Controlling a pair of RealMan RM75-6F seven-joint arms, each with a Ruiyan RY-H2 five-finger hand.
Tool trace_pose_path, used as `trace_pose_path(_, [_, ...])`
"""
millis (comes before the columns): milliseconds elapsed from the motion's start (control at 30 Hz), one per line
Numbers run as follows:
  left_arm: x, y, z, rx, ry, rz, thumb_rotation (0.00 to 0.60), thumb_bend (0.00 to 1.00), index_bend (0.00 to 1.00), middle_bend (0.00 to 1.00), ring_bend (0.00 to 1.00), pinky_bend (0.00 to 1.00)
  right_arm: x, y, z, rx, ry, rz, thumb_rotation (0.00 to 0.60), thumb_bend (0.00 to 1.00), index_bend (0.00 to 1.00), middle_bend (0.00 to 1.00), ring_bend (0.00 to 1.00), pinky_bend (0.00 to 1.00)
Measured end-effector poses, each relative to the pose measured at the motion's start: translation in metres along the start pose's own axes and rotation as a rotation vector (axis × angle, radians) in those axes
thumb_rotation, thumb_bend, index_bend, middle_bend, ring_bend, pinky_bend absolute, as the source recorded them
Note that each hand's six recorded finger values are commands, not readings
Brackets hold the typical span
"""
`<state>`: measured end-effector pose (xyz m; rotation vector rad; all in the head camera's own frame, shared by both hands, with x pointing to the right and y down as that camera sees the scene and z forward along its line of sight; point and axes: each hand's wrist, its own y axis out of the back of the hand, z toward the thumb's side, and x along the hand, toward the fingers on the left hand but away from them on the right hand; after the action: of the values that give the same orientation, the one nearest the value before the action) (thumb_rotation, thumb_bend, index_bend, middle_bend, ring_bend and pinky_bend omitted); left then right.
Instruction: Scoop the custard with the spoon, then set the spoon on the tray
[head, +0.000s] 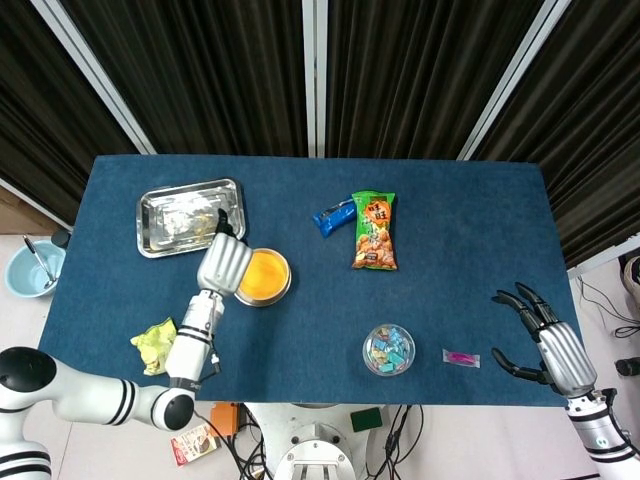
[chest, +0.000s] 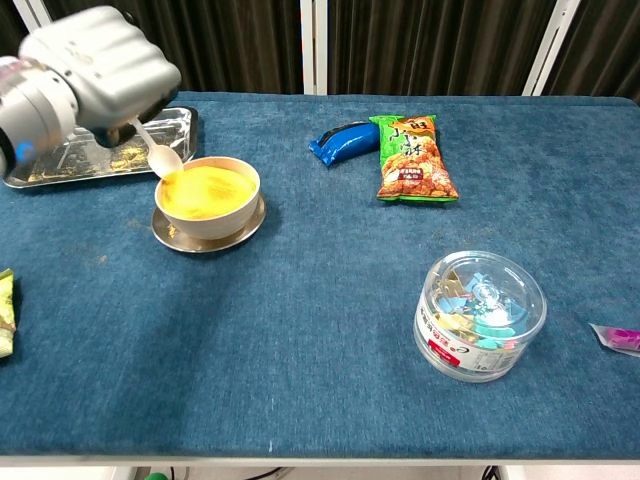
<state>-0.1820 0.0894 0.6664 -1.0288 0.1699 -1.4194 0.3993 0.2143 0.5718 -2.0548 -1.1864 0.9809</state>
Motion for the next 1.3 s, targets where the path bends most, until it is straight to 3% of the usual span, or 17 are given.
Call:
trace_pose_path(267, [0.0, -0.011, 0.018, -0.038, -0.024, -0.022, 0.6, 0.41, 0.6, 0.57, 0.37, 0.16, -0.002, -0.002, 0.0, -0.002, 0.001, 0.006, 0.6, 0.3, 0.11, 0.2, 0.01, 0.13])
trace_pose_path(467, [-0.001, -0.012, 0.025, -0.144, -0.044, -0.045, 0.6, 0.41, 0.6, 0.57, 0.37, 0.16, -0.003, -0.002, 0.001, 0.0, 0.002, 0.006, 0.6, 0.3, 0.11, 0.2, 0.01, 0.13])
trace_pose_path(600, [-0.002, -0.012, 0.024, -0.265, -0.051, -0.069, 0.6, 0.41, 0.6, 0.57, 0.37, 0.16, -0.002, -0.001, 0.001, 0.0, 0.003, 0.002, 0.6, 0.3, 0.11, 0.2, 0.01, 0.13])
trace_pose_path(900, [-0.004, -0.012, 0.001, -0.516, -0.04, -0.116, 0.6, 0.41, 0.6, 0.57, 0.37, 0.16, -0.002, 0.0, 0.002, 0.002, 0.006, -0.001, 0.6, 0.3, 0.11, 0.2, 0.01, 0.13])
trace_pose_path(1300, [-0.01, -0.007, -0.036, -0.613, -0.01, -0.126, 0.6, 0.41, 0.6, 0.57, 0.37, 0.17, -0.002, 0.0, 0.004, 0.004, 0.009, -0.004, 0.6, 0.3, 0.11, 0.2, 0.01, 0.13])
